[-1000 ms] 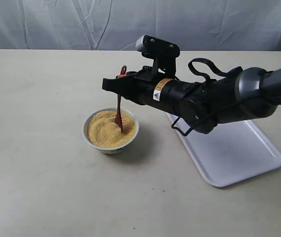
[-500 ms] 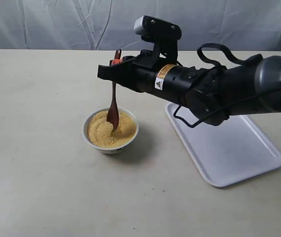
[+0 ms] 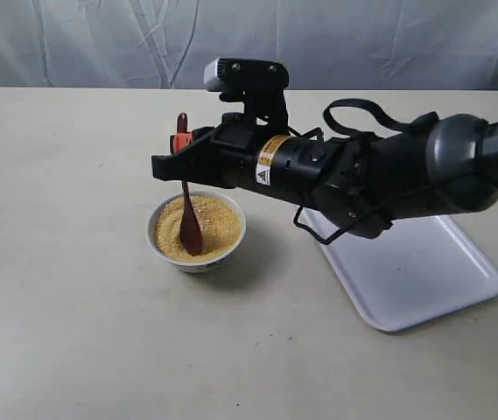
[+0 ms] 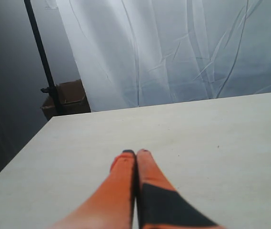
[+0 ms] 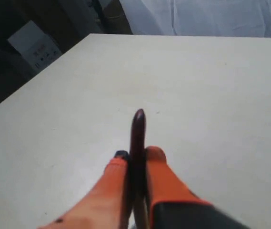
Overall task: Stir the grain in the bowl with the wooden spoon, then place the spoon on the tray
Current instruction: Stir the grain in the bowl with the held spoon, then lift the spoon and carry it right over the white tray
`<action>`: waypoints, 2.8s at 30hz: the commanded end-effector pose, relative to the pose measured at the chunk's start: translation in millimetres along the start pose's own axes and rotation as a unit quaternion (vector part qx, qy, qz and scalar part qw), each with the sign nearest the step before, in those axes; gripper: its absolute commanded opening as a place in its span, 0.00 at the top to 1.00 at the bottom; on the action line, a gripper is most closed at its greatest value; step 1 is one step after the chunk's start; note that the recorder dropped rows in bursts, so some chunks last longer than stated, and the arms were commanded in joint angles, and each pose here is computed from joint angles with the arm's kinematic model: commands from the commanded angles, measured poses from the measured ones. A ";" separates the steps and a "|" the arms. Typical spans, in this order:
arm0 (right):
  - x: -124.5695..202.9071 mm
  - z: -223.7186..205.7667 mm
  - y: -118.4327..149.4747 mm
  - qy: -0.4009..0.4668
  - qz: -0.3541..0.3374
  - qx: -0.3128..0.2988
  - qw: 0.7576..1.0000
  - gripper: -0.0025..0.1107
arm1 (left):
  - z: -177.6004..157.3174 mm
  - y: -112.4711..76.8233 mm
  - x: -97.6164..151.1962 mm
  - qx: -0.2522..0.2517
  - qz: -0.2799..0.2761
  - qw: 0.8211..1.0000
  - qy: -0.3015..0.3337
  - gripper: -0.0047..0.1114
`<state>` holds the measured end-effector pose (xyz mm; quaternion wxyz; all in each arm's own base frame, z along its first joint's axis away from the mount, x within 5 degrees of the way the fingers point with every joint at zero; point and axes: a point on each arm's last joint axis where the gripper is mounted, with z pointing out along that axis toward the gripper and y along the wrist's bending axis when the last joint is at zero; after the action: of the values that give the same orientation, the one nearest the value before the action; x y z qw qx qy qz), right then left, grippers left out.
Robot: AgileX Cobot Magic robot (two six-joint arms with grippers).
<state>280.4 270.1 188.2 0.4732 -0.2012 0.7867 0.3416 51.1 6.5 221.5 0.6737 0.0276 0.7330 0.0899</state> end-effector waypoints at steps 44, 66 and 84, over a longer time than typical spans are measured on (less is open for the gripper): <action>-15.2 -5.2 -21.5 -0.047 0.048 0.048 0.997 0.98 | -0.1 -0.5 0.3 0.003 -0.001 1.000 -0.004 0.96; -30.0 -18.2 -4.7 -0.043 -0.035 0.018 0.998 0.98 | -0.1 -0.5 0.3 0.003 -0.001 1.000 -0.004 0.96; -73.2 -70.8 -14.7 -0.033 0.042 0.094 0.994 0.98 | -0.1 -0.5 0.3 0.003 -0.001 1.000 -0.004 0.96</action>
<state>278.3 227.5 260.5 0.5084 -0.1444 0.7902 0.3103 51.1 6.5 221.5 0.6737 0.0276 0.7330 0.0899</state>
